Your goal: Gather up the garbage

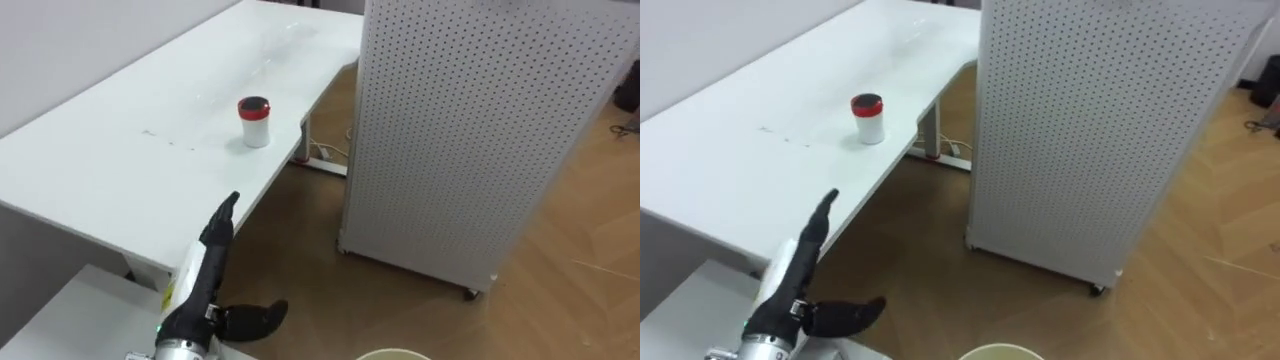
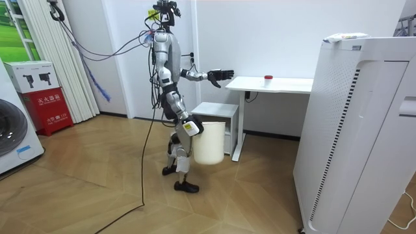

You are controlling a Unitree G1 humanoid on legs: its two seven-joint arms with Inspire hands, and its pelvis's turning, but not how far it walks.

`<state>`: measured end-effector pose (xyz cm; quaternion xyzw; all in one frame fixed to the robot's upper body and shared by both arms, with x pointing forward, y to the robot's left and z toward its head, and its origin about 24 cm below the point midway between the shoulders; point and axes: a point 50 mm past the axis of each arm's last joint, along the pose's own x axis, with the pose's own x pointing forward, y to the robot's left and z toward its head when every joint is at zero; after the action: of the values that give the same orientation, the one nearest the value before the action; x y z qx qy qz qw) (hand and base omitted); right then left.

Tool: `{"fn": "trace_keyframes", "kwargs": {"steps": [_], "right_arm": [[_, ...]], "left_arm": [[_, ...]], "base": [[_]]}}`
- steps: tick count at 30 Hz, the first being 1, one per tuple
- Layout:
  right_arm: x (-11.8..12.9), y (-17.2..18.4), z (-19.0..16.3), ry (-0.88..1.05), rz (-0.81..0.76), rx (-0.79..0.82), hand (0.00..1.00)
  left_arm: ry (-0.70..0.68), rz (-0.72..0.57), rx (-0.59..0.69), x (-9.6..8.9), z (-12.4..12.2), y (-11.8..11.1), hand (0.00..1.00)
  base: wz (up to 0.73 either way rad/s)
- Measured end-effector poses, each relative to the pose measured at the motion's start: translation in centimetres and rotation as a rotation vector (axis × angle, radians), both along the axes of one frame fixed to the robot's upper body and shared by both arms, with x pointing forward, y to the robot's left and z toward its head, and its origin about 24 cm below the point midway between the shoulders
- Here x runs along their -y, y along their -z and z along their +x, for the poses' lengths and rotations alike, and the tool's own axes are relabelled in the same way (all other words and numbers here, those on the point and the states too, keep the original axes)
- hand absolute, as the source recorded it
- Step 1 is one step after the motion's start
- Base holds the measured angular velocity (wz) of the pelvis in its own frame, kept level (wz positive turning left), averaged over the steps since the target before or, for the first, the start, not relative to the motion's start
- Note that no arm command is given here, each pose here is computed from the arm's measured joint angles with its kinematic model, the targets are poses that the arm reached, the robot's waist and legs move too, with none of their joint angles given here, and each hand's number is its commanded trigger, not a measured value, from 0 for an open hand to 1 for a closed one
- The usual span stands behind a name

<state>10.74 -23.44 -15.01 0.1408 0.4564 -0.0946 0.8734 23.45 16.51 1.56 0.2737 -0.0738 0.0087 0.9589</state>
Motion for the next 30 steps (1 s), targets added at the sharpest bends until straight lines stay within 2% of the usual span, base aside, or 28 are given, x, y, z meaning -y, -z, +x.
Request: {"fn": "trace_keyframes", "kwargs": {"steps": [5, 11, 22, 30], "right_arm": [[-0.4, 0.0, 0.2, -0.034, 0.008, -0.002, 1.00], [0.0, 0.1, -0.2, -0.061, -0.012, -0.029, 1.00], [1.1, 0.0, -0.5, -0.020, -0.083, -0.057, 1.00], [1.1, 0.1, -1.3, -0.022, -0.083, -0.073, 1.00]], "left_arm": [[-0.048, -0.084, 0.002, -0.6, 0.0, -0.1, 0.00], [-0.121, -0.100, -0.022, -2.1, -0.4, 0.5, 0.00], [-0.160, -0.143, -0.011, -1.9, -0.8, 0.8, 0.00], [-0.159, -0.145, 0.020, -1.9, -0.8, 0.4, 0.00]], "base": [[-0.41], [-0.48], [-0.33], [0.10]]}}
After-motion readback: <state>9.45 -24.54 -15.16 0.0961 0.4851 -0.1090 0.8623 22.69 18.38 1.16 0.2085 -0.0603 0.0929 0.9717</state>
